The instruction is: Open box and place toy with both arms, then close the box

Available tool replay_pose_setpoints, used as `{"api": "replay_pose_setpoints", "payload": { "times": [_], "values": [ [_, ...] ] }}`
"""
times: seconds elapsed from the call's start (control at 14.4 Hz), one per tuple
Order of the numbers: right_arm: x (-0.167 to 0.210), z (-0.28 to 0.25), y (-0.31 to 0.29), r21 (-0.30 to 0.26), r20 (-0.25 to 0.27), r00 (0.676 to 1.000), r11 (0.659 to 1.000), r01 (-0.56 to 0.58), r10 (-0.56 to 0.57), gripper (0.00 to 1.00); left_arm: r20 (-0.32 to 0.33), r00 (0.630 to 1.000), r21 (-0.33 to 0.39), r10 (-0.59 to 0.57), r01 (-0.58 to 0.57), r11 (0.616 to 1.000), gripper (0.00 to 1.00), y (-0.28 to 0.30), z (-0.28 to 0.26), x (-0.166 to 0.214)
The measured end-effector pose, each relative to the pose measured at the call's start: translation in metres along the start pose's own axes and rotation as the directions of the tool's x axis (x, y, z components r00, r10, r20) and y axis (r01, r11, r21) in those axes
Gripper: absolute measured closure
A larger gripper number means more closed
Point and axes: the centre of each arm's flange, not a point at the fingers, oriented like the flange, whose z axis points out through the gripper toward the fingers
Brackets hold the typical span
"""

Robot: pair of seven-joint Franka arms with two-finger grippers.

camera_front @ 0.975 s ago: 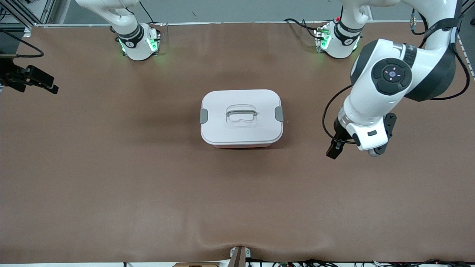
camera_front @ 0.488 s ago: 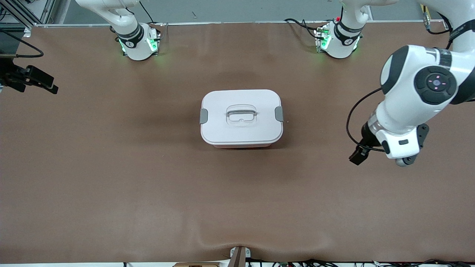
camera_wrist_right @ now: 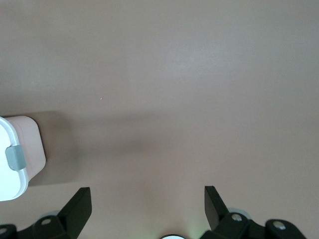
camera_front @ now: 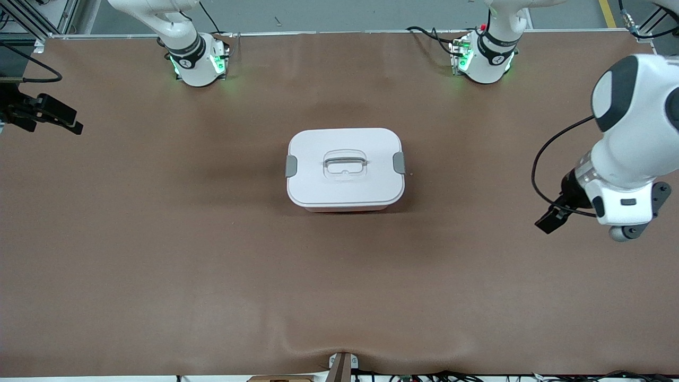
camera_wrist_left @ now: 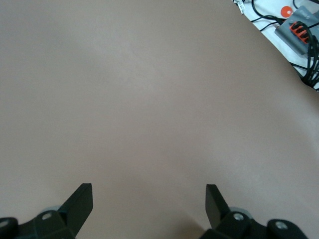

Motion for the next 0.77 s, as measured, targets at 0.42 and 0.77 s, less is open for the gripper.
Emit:
{"api": "replay_pose_setpoints", "payload": {
  "times": [0.42,0.77],
  "values": [
    [0.000,0.000,-0.002,0.000,0.000,1.000,1.000,0.004,-0.004,0.00,0.050,0.994,-0.146,0.100,-0.091,0.985,0.00,-0.072,-0.073,0.033],
    [0.000,0.000,-0.002,0.000,0.001,1.000,1.000,0.004,-0.004,0.00,0.005,0.954,-0.163,0.298,-0.294,0.942,0.00,-0.098,-0.114,0.022]
  ]
}}
